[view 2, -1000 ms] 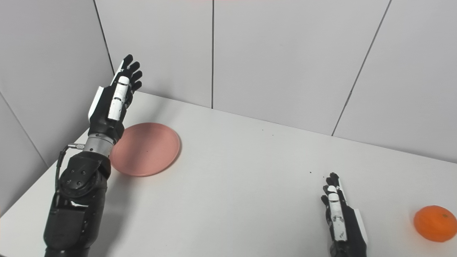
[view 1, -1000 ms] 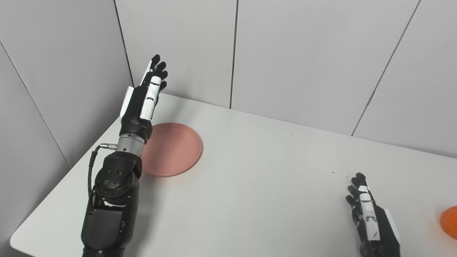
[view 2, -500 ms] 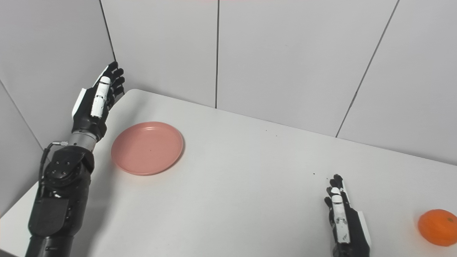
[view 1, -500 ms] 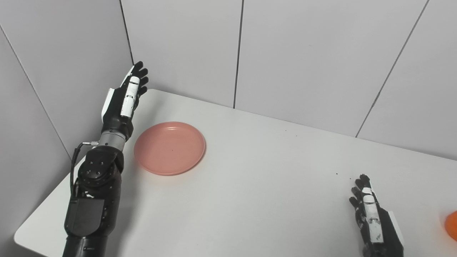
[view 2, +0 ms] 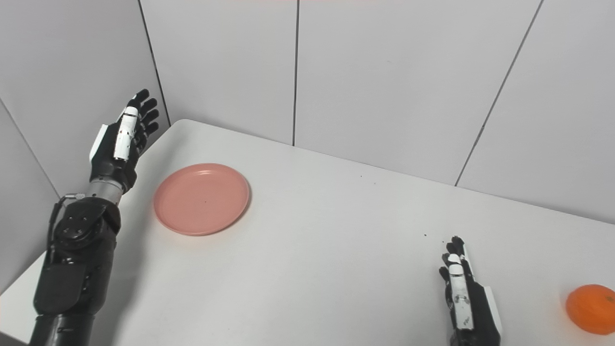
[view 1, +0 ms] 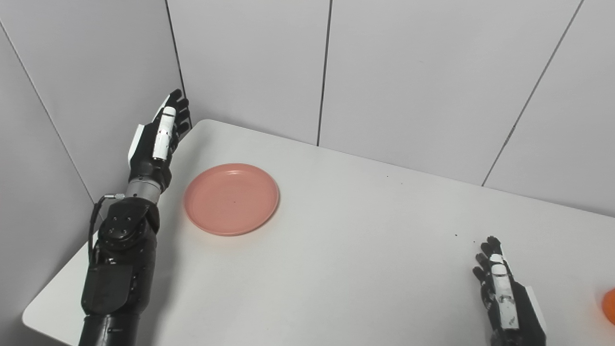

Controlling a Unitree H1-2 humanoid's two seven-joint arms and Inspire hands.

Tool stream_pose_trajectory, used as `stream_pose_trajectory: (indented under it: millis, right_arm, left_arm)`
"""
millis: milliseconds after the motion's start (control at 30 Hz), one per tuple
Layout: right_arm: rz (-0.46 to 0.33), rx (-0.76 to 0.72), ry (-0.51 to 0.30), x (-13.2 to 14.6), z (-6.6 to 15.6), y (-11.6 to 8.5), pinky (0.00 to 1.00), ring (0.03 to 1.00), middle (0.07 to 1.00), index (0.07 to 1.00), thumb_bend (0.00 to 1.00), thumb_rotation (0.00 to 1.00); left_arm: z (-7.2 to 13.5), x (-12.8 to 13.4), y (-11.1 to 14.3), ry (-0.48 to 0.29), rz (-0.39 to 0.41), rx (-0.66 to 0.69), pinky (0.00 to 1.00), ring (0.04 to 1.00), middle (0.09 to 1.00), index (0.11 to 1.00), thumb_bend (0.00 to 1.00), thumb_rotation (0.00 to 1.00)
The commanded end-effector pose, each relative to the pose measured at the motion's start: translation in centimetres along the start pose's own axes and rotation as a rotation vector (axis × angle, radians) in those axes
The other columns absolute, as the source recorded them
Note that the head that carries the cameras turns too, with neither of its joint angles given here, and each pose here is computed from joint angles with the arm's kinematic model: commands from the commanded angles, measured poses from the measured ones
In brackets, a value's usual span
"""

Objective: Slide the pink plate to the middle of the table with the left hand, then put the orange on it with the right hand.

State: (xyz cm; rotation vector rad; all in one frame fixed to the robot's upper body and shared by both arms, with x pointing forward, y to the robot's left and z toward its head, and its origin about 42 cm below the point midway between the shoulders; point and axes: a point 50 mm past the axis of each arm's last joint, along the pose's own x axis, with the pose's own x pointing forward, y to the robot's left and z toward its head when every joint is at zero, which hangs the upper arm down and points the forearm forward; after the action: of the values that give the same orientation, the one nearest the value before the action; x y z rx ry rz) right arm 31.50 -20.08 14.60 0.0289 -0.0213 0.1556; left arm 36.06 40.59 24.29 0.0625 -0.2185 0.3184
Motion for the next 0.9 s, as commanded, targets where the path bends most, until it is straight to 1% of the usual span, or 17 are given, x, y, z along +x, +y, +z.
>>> stream_pose_trajectory:
  millis: [0,233,400,667,867]
  right_arm:
    - [-0.006,0.003,-0.030,0.1,1.1,-0.2,1.00,1.000,1.000,1.000,0.13,1.00]
    - [-0.003,0.003,-0.030,0.0,1.1,-0.2,1.00,1.000,1.000,1.000,0.13,1.00]
    - [-0.001,0.002,-0.023,-0.1,1.2,-0.3,1.00,1.000,1.000,1.000,0.14,1.00]
    - [-0.006,0.003,-0.021,-0.1,1.2,-0.3,1.00,1.000,1.000,1.000,0.13,1.00]
    - [0.001,0.004,-0.025,-0.2,1.2,-0.4,1.00,1.000,1.000,1.000,0.14,1.00]
  left_arm:
    - [1.6,0.8,0.8,-0.054,0.010,0.006,0.94,0.940,0.933,0.919,0.36,1.00]
    - [0.3,0.8,1.5,-0.011,0.020,-0.012,0.93,0.927,0.921,0.919,0.33,1.00]
    - [-0.9,0.8,2.1,0.027,0.022,-0.031,0.94,0.931,0.925,0.921,0.30,1.00]
    - [-2.4,0.7,2.7,0.066,0.040,-0.073,0.94,0.931,0.924,0.921,0.30,1.00]
    - [-3.4,0.9,3.3,0.083,0.041,-0.077,0.93,0.929,0.924,0.914,0.29,1.00]
